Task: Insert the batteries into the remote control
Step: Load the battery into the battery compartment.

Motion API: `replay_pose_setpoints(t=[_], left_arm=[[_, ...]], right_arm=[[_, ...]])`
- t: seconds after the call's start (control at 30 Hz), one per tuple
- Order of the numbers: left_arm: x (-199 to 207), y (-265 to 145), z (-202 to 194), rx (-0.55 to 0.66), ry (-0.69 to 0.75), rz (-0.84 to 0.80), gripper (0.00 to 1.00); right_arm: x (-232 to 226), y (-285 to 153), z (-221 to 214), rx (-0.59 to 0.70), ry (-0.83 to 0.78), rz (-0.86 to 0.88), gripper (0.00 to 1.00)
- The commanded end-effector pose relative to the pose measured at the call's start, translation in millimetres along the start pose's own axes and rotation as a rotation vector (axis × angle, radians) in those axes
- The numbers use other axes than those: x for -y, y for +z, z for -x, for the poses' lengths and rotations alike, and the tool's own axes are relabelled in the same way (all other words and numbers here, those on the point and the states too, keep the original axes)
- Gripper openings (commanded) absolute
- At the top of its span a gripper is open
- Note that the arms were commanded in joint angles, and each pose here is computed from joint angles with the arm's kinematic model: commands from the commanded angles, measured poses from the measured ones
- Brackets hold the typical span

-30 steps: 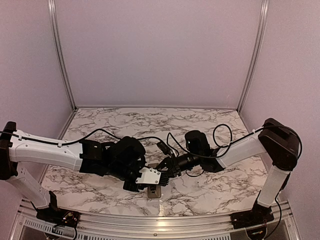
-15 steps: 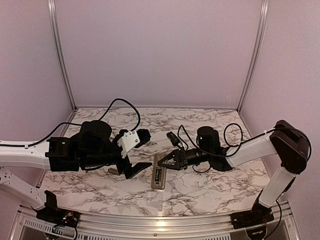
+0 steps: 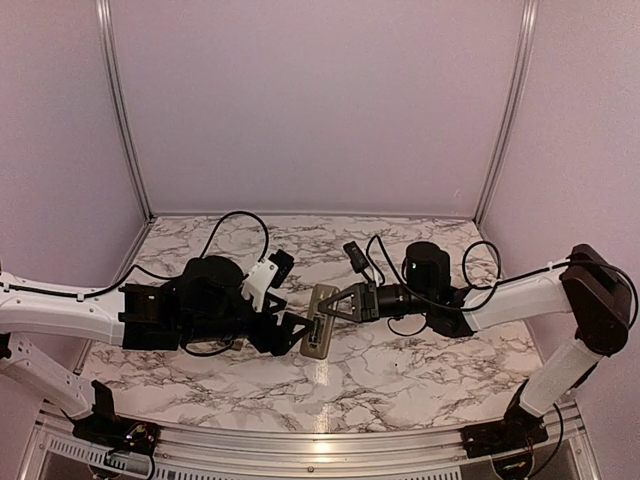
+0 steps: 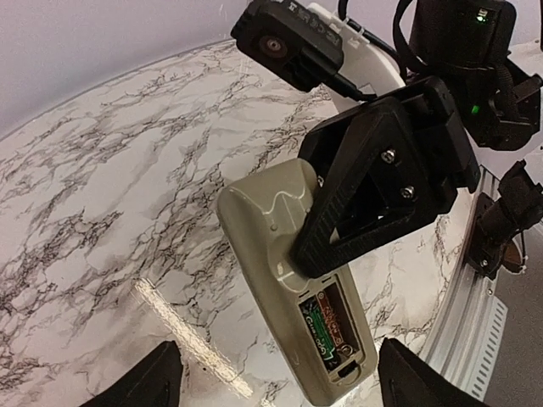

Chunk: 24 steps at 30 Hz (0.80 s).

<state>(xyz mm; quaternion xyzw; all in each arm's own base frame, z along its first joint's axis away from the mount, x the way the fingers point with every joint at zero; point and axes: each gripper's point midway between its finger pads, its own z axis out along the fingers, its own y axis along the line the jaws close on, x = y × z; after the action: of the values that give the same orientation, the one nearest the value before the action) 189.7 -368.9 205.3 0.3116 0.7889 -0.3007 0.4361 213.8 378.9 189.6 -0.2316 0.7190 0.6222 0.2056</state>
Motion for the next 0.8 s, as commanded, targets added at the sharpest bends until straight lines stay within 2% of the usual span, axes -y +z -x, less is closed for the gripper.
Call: replay_pose_setpoints(t=[0.0, 0.17, 0.5, 0.7, 0.77], left_arm=[[13, 13, 2, -0.023, -0.09, -0.057, 0.78], [9, 19, 0, -0.03, -0.102, -0.036, 0.68], [-3, 31, -3, -0.052, -0.123, 0.0, 0.54], [-12, 35, -17, -0.109, -0.116, 0.036, 0.44], [-14, 36, -18, -0.12, -0.113, 0.047, 0.44]], right_arm=[[-20, 0, 26, 0.058, -0.082, 0.032, 0.0], [-27, 0, 26, 0.057, -0.095, 0.057, 0.0], [-40, 1, 26, 0.055, -0.119, 0.094, 0.0], [-42, 0, 26, 0.055, -0.12, 0.098, 0.0], [-41, 0, 26, 0.056, -0.117, 0.098, 0.0]])
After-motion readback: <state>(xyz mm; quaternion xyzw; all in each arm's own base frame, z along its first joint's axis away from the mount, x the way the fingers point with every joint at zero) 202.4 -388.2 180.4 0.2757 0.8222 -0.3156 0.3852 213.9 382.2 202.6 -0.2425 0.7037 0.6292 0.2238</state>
